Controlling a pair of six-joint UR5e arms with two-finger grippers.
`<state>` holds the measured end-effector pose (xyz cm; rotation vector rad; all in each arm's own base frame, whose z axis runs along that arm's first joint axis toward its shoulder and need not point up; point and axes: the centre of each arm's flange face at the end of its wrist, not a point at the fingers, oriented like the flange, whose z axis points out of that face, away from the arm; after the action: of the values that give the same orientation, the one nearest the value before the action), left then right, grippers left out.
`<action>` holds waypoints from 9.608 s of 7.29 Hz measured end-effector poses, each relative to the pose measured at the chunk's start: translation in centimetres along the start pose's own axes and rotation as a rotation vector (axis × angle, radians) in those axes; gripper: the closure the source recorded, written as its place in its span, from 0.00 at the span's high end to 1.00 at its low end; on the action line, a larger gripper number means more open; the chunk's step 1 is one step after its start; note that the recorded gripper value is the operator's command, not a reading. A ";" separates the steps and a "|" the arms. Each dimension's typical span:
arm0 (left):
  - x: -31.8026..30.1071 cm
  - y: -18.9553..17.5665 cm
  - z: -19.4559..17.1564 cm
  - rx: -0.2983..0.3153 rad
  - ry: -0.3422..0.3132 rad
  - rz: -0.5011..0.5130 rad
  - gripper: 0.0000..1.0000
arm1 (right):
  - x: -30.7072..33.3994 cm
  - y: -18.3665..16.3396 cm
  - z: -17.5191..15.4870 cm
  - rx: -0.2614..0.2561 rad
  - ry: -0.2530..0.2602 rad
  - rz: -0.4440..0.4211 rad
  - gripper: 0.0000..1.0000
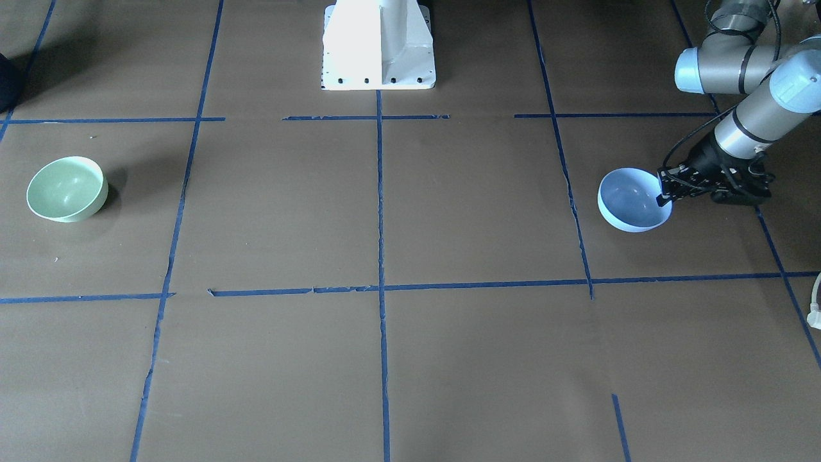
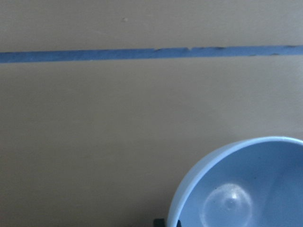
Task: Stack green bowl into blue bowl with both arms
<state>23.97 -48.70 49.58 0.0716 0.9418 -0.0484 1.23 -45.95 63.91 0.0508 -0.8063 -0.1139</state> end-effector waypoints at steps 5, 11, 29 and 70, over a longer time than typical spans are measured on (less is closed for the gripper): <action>35.5 1.6 5.1 -0.031 0.027 -0.153 0.01 | 0.0 0.0 0.0 -0.001 -0.003 0.003 1.00; 41.8 6.2 10.9 -0.043 -0.014 -0.135 0.59 | 0.0 -0.1 0.0 -0.001 -0.003 0.003 1.00; -25.8 -2.0 -14.4 -0.152 -0.119 0.266 1.00 | -10.1 5.3 10.3 0.090 -0.082 0.159 0.84; -29.3 5.6 -15.0 -0.126 -0.149 0.163 1.00 | 6.1 5.8 0.6 -0.124 0.080 -0.043 1.00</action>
<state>-4.94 -41.58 64.76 0.0271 0.7856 0.1542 5.42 -40.91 69.23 -0.0442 -0.7173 -0.2010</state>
